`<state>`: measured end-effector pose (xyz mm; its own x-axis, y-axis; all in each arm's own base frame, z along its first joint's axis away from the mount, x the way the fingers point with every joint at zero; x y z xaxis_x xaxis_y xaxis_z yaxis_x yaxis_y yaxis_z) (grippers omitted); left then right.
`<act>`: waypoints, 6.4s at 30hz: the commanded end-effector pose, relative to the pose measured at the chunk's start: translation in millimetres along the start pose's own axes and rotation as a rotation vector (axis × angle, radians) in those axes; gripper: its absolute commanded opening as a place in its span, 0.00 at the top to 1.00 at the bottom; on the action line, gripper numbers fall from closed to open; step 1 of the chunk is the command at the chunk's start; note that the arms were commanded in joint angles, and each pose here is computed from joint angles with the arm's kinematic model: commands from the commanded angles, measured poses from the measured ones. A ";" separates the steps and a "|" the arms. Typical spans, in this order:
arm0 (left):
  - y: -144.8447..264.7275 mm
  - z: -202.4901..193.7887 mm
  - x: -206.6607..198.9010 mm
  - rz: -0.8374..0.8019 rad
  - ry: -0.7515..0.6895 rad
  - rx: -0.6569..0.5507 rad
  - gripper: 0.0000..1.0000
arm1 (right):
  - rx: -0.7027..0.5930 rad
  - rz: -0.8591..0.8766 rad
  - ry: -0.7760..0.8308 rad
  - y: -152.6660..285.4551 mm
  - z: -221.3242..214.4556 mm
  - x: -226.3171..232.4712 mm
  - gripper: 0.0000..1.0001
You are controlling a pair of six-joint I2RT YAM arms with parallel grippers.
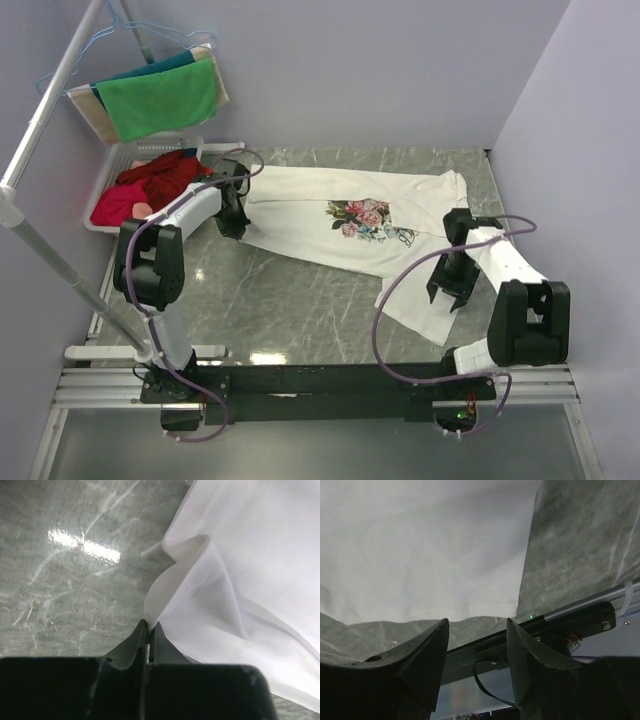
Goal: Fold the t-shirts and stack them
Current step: Fold the tshirt
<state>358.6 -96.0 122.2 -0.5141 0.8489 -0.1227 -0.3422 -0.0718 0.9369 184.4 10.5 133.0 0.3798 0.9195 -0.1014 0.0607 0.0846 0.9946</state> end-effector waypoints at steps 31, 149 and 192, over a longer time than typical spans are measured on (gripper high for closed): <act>-5.5 14.9 8.1 0.030 0.026 -0.013 0.99 | 0.100 0.078 -0.297 -50.5 -42.7 -10.1 0.44; -3.0 113.0 -45.1 -0.088 0.123 -0.160 0.99 | -0.497 -0.113 -0.407 42.9 166.8 14.2 1.00; -19.4 135.2 -75.9 -0.203 0.059 -0.255 0.41 | -0.570 -0.028 -0.438 9.1 292.6 42.7 0.83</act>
<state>511.2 -87.9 126.1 -0.4916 0.8197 -0.2940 -0.5575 -0.0369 0.8294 441.1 -51.3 117.4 0.7184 0.6924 -0.0667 -0.2944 0.3894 0.8728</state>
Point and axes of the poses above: each gripper's point midway between its finger pads, its own y axis back along the fingers, its own x axis along the line the jaws close on, z = x × y, the point moved 7 cm from there along y, back along the fingers, and after that the axes turned 9 degrees about y, right-handed, at the moved point
